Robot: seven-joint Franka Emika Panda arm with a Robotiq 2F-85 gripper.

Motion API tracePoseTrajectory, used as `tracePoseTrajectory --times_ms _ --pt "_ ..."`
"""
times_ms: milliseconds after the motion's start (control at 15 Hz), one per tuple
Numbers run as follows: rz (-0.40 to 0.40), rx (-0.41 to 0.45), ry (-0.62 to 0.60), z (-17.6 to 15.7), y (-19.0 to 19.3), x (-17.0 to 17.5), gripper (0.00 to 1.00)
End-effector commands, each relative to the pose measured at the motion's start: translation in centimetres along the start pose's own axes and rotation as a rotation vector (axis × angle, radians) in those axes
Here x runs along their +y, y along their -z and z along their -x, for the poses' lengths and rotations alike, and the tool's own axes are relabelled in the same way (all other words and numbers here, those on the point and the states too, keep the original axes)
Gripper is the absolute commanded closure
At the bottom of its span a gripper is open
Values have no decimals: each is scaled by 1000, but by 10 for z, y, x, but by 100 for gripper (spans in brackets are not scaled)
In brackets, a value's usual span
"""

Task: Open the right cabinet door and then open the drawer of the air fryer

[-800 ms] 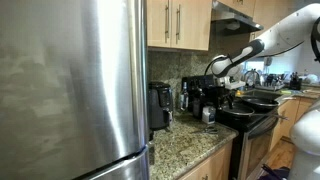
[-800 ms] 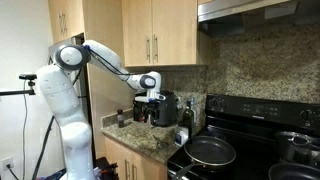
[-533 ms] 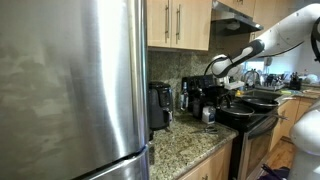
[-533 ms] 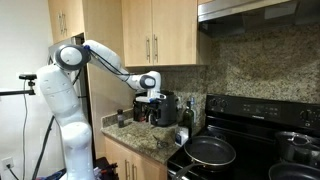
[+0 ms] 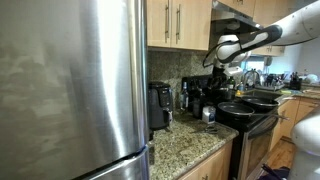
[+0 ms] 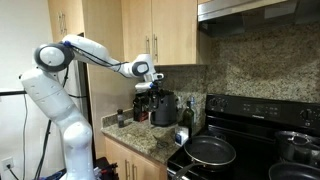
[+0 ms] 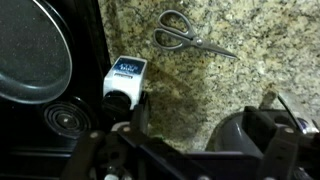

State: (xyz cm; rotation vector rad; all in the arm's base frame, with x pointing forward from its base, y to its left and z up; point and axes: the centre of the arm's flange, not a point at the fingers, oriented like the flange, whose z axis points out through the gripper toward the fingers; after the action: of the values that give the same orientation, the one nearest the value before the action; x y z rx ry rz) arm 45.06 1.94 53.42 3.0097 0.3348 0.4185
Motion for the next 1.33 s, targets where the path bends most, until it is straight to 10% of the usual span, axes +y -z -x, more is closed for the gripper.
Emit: tracePoseTrajectory --times_ms 0,533,800,1133,1267 --pt "0 29 -3 3 16 -1 0" --pt "-38 384 208 13 108 -80 0" --pt "-142 605 101 21 135 -102 0" --pt "-108 547 123 11 147 -100 0" --pt "-241 660 90 -35 95 -126 0"
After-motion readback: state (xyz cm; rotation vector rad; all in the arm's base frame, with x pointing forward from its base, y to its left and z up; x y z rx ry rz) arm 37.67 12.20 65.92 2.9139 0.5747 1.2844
